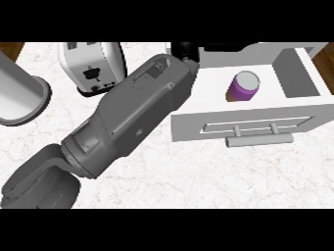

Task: Pick up the can, place it into the drawer and close the drawer

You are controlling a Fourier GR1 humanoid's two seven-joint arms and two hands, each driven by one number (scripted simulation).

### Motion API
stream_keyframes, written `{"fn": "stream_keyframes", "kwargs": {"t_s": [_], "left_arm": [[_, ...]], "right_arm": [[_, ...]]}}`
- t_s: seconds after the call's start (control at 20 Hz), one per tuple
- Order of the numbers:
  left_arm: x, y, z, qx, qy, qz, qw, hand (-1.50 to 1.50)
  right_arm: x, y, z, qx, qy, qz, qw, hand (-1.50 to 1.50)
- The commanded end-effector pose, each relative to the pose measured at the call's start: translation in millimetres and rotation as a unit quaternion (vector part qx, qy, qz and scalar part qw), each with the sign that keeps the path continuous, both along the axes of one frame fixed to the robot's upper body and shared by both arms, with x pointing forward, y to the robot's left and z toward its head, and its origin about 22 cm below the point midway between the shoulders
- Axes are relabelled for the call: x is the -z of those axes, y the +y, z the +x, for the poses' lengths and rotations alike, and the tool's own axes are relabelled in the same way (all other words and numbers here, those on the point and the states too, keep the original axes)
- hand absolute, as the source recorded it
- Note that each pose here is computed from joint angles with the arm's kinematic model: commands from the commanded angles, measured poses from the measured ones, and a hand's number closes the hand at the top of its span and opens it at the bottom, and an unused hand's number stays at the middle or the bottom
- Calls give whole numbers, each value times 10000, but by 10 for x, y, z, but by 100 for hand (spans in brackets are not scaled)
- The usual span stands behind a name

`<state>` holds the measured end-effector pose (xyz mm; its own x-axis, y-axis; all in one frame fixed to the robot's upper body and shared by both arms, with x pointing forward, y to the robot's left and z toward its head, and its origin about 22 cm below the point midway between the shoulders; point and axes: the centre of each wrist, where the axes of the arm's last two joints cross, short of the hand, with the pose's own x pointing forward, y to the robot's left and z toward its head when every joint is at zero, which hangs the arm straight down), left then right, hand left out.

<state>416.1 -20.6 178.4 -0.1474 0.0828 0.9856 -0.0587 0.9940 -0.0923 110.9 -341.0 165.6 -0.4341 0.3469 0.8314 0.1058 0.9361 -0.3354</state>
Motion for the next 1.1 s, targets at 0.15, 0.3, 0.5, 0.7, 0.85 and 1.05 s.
{"fn": "stream_keyframes", "kwargs": {"t_s": [0.15,0.3,0.5,0.7,0.85,1.05], "left_arm": [[-50,-40,-24,-27,-231,-38,9997,-150],[25,7,-11,11,-72,-176,9998,-150],[35,-13,-45,10,-55,-224,9997,-150],[-281,-47,25,-30,-67,-193,9998,-150],[-24,102,49,-94,-11,-31,10000,-150],[-65,102,13,-107,8,-172,9998,-150]], "right_arm": [[-124,298,252,148,-228,-1096,9936,-150],[-76,447,429,94,-254,-1454,9890,-150],[-18,632,695,113,-357,-1930,9805,-150],[-20,941,942,391,-293,-2220,9738,-150],[81,950,1287,447,-337,-2382,9696,-150],[114,1144,1571,350,-411,-3011,9520,-150]]}}
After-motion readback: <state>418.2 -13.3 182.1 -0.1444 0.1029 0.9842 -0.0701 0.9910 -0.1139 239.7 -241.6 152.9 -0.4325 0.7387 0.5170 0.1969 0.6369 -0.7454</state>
